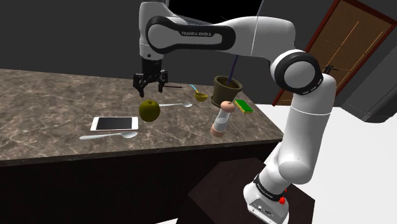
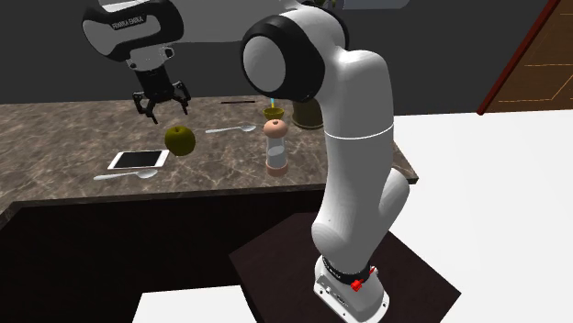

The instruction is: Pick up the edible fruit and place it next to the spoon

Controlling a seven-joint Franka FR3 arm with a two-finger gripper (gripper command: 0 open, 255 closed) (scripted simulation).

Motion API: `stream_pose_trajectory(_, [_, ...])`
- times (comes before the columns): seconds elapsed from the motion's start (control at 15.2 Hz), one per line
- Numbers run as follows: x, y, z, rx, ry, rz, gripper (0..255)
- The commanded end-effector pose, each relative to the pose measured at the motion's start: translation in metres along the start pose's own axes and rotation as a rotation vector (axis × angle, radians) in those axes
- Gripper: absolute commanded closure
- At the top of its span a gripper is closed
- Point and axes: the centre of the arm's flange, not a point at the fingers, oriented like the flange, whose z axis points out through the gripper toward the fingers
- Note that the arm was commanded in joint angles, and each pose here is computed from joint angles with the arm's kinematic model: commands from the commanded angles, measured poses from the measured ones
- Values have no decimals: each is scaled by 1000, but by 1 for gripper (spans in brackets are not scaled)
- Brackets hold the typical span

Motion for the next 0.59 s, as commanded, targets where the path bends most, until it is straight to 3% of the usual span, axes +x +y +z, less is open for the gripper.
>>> stream_pose_trajectory(0.0, [2,0,-23,0,-1,0,0])
stream_pose_trajectory(0.53, [2,0,-33,0,-1,0,0])
